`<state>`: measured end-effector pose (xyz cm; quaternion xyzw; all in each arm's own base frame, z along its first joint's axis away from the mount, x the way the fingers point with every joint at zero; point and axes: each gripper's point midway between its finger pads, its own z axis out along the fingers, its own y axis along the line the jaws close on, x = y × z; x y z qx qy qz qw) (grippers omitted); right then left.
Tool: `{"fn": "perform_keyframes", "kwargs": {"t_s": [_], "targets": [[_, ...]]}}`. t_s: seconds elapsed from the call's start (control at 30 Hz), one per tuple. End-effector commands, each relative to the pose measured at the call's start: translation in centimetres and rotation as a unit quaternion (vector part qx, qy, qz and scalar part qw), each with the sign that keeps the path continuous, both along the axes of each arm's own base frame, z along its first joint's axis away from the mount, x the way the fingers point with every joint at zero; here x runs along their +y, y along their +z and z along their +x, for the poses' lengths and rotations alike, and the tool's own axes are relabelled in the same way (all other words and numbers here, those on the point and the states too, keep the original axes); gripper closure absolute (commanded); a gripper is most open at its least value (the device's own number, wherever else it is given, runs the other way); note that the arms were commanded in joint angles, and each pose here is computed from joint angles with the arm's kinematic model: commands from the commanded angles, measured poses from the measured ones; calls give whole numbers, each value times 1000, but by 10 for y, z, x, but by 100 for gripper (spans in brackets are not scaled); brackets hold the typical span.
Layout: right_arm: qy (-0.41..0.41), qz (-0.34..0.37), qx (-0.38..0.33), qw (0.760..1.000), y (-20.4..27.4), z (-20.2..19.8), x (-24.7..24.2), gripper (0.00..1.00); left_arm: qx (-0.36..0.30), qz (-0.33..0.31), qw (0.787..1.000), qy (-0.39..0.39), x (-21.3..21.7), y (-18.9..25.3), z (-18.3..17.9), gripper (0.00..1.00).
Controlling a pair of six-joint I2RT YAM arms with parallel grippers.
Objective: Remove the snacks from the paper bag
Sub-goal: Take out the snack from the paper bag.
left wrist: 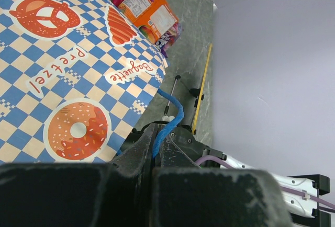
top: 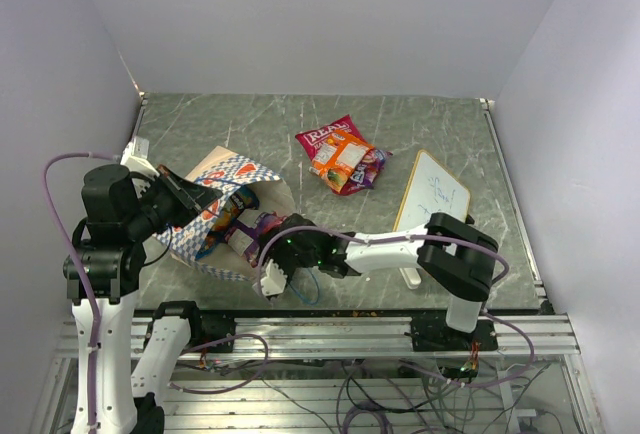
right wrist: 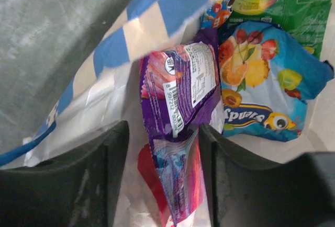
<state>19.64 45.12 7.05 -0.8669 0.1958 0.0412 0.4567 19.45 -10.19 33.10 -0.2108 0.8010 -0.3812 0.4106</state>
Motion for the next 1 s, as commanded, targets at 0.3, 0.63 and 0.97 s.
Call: {"fn": "perform_keyframes", "kwargs": {"t_s": [0.3, 0.63, 0.97], "targets": [[0, 82, -82, 993, 53, 12, 28, 80, -15, 2, 1000, -9, -2, 3, -2, 93], [-28, 128, -52, 990, 115, 7, 10, 100, -19, 5, 1000, -12, -2, 3, 2, 93], [-34, 174, 101, 979, 182, -44, -64, 100, -21, 2, 1000, -15, -3, 0, 4, 93]]}}
